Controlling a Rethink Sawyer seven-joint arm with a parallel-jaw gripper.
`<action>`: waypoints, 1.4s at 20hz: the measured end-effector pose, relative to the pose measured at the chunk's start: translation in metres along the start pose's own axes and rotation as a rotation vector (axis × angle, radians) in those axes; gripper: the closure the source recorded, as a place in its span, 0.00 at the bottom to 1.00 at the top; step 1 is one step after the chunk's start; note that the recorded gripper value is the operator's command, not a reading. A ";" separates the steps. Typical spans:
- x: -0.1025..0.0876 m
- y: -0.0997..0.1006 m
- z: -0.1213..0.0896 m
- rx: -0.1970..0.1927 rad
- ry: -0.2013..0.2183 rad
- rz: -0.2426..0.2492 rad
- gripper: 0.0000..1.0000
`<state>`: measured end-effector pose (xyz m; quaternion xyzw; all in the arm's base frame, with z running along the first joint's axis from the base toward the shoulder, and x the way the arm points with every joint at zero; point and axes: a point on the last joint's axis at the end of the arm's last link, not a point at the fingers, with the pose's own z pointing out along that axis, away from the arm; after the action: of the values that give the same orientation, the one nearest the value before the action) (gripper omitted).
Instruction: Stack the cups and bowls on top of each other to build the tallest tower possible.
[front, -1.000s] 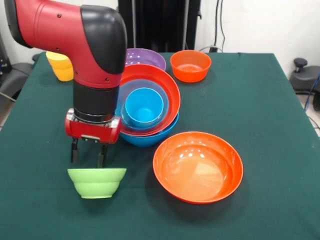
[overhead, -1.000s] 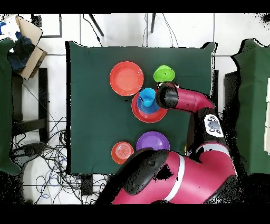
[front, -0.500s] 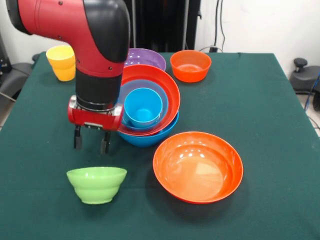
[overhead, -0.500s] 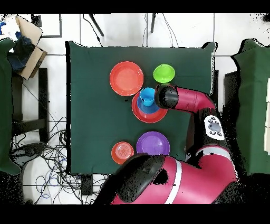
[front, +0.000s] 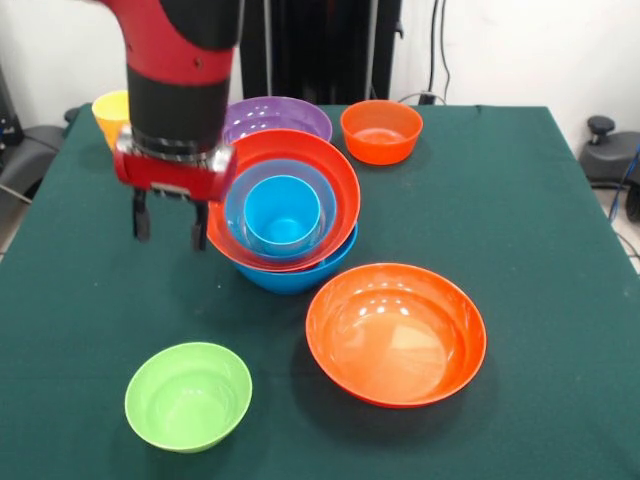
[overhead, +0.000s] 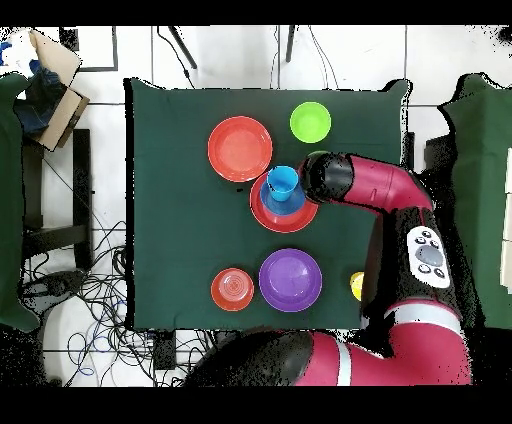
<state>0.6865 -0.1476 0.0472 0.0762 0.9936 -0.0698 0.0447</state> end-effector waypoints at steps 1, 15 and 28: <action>-0.002 -0.001 -0.006 -0.001 0.004 0.005 0.00; -0.106 -0.027 -0.083 0.010 0.067 0.051 0.00; -0.160 -0.020 -0.059 -0.024 -0.033 0.065 0.00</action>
<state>0.8367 -0.1823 0.1239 0.1070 0.9905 -0.0575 0.0642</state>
